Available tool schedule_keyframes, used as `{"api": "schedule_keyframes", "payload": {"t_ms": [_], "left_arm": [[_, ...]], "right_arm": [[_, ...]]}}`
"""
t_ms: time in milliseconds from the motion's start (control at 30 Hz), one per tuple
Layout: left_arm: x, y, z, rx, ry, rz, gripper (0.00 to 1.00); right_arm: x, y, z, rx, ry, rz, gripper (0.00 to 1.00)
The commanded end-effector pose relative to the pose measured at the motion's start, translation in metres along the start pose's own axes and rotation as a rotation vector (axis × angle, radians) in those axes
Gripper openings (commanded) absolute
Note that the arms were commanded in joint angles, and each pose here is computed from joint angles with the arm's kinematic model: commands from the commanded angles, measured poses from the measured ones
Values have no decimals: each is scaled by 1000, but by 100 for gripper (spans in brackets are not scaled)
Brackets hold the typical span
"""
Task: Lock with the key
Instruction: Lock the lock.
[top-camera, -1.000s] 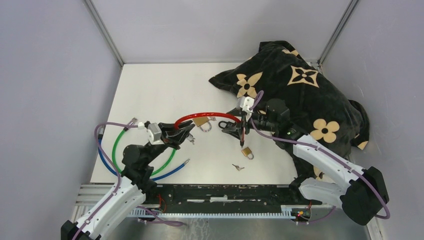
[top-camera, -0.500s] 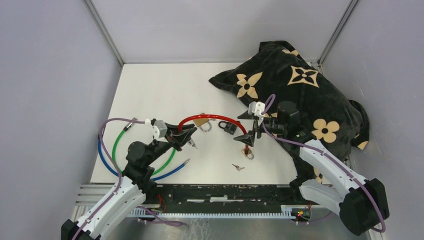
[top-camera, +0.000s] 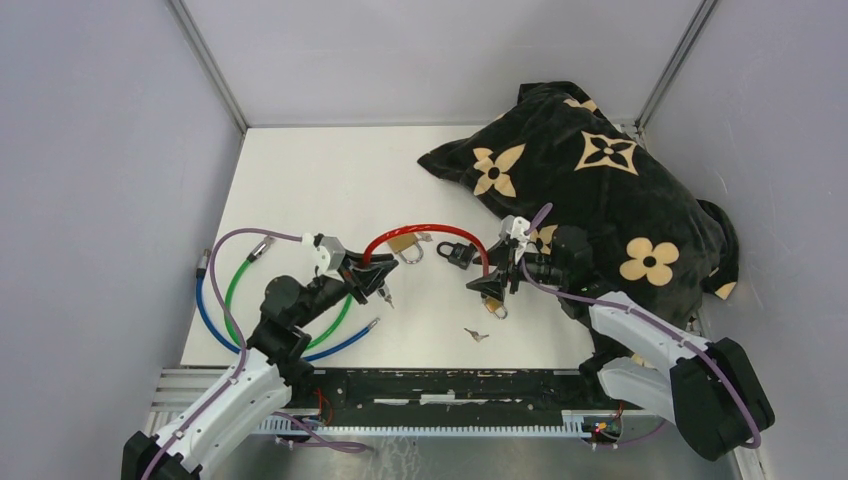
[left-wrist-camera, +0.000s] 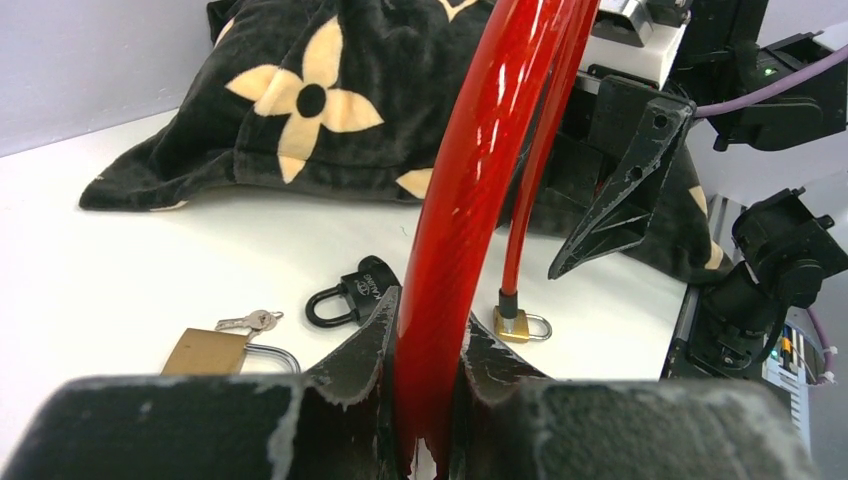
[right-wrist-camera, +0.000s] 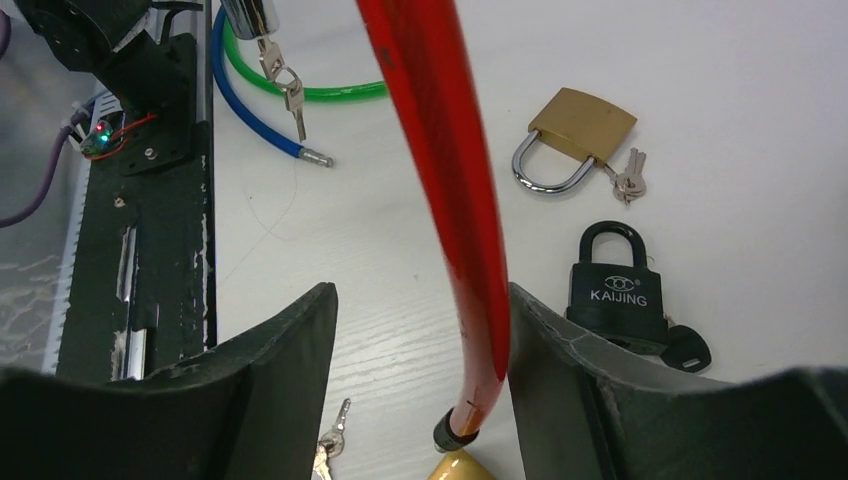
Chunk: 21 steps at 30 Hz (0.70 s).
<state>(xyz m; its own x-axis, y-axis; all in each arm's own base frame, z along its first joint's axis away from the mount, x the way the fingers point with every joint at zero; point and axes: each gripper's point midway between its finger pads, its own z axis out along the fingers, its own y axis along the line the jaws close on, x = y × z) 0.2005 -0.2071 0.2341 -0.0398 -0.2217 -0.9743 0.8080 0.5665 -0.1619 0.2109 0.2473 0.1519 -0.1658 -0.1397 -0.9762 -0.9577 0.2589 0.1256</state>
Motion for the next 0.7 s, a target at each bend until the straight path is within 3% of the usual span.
{"api": "schedule_keyframes", "payload": {"t_ms": [0,67,133,300,367,500,667], "left_arm": [[-34,1,4,-20,-101,-5,2],[-32,2,4,-25,-97,-7,2],[-29,-1,4,-8,-87,-7,2],[-18,1,4,-5,-45,14,2],[-8,6,4,-20,-8,46,5],[20,18,1,-42,115,137,33],[40,43,-4,-93,240,330,43]], "right_arm": [[-23,1,1,-6,-92,-48,64],[-16,1,0,5,-83,-38,60],[-7,-1,0,20,-66,-16,49],[-9,-14,0,87,-56,11,1],[-21,-24,-1,135,-60,3,0],[-50,-38,-8,204,-79,-18,0],[-70,-47,-16,278,-65,8,0]]}}
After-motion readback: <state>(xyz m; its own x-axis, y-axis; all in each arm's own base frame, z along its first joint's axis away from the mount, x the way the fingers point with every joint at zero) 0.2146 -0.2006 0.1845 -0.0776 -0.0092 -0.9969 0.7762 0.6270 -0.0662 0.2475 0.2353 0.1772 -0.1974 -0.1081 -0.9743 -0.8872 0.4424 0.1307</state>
